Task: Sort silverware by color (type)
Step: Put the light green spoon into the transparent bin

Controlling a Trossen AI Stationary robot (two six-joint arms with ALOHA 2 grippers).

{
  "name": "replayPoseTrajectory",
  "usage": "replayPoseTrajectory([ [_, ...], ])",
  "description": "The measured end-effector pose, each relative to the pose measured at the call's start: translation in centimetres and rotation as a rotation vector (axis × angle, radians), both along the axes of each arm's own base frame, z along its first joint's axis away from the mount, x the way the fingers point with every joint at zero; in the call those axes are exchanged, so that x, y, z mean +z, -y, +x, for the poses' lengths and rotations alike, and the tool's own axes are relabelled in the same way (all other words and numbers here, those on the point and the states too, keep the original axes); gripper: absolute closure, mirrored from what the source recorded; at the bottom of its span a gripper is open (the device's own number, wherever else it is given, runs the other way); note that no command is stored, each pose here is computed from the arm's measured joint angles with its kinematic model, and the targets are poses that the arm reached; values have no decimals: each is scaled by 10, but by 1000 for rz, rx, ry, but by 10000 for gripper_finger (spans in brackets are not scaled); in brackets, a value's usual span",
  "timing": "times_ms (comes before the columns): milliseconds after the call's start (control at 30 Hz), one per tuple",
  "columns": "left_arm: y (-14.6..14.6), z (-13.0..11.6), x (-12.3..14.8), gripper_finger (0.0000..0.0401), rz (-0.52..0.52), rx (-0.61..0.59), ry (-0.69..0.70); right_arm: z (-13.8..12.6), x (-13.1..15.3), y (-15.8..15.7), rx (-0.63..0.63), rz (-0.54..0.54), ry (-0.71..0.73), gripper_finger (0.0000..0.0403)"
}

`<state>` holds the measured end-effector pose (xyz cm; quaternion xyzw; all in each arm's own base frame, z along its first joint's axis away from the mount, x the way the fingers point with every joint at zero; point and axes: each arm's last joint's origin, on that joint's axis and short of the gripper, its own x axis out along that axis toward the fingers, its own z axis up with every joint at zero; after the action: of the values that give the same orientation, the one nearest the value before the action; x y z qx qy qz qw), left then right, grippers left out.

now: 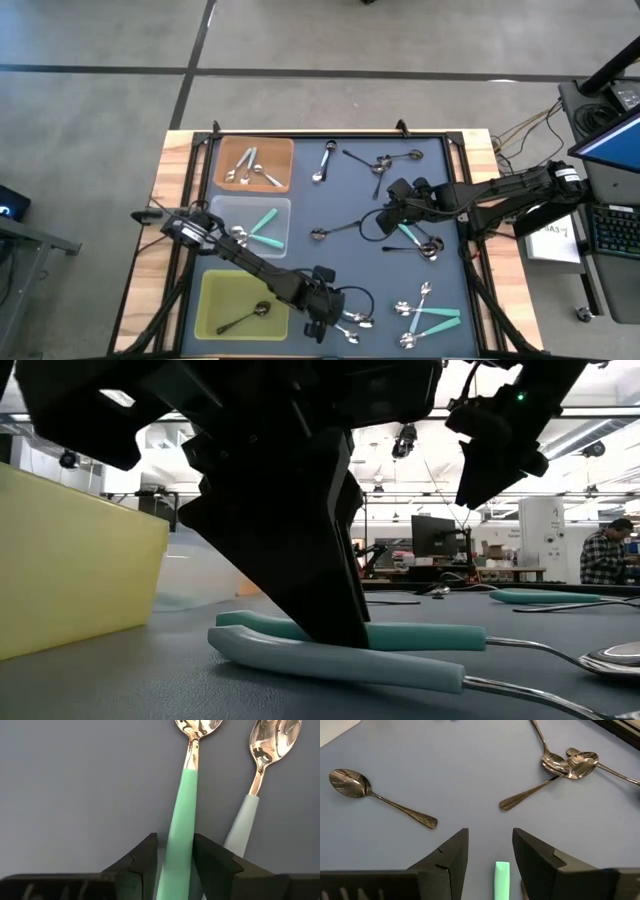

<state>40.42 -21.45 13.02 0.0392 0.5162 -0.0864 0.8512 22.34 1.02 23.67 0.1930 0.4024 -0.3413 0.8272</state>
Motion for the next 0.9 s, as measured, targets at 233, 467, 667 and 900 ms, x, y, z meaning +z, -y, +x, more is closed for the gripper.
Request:
replayPoseTrajectory([
  [233,1,-1,5,362,8,-34,15,0,0,0,0,0,0,257],
  [467,3,0,33,363,10,-51,103,0,0,0,0,0,0,257],
  [667,-6,-4,83,363,123,-108,228,0,0,0,0,0,2,257],
  [900,-47,-40,126,363,218,-105,170,1,1,0,0,2,17,257],
])
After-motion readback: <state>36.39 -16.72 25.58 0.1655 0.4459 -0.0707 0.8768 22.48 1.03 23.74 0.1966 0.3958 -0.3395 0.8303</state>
